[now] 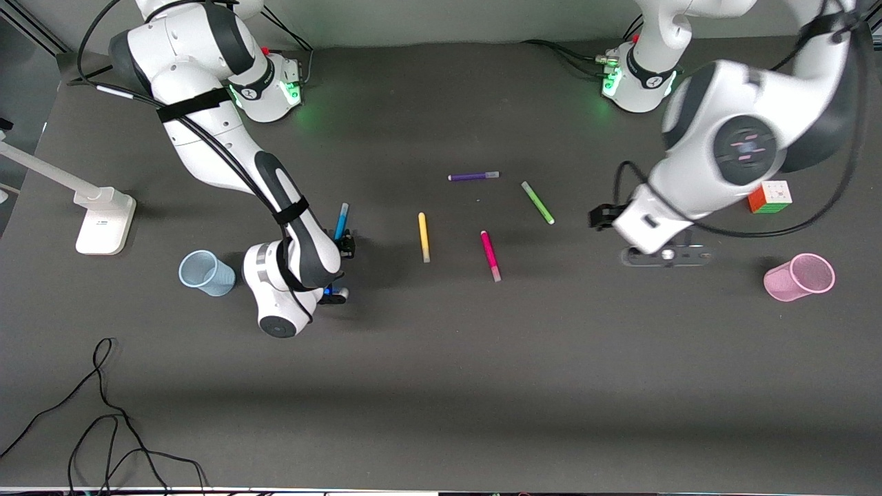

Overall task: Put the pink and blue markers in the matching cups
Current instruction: 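Grasp the blue marker with the right gripper while the left gripper reaches the pink marker, then carry the blue marker over the blue cup while the left gripper grasps the pink marker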

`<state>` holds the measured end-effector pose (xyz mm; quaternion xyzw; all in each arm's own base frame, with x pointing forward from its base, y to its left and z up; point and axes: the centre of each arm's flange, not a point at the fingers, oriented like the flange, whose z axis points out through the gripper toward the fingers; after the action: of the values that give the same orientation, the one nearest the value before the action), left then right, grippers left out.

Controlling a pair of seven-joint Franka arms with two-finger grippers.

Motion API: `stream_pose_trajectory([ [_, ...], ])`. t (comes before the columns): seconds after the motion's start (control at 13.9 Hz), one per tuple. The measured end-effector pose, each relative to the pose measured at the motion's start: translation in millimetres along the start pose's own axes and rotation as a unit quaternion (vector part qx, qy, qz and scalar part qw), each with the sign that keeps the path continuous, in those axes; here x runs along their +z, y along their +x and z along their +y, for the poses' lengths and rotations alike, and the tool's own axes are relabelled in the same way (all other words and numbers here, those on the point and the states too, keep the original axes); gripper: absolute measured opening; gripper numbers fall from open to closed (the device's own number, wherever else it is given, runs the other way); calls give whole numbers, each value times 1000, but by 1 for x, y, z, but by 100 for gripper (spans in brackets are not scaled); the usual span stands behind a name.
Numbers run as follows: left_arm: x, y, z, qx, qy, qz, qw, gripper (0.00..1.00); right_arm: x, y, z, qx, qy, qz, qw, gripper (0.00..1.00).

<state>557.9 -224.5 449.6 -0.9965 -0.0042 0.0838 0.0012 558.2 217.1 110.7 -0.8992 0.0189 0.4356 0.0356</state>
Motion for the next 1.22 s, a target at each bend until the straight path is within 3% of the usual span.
stream_pose_trajectory([
  [0.22,45,16,29,-8,-1,3,1000,100,1,1,-1,0,-1,0,1000,17],
  [0.43,88,23,69,-28,-4,14,999,100,-4,2,0,9,0,4,1000,17],
  [0.65,130,23,103,-43,-7,19,999,100,-27,-2,-2,44,7,26,999,17],
  [0.79,159,23,121,-64,-10,24,998,100,-64,-17,4,71,16,60,996,17],
  [0.93,185,20,140,-83,-13,28,996,99,-117,-46,20,93,25,110,989,17],
  [1.22,233,11,170,-95,-19,35,995,96,-224,-122,79,127,35,222,966,17],
])
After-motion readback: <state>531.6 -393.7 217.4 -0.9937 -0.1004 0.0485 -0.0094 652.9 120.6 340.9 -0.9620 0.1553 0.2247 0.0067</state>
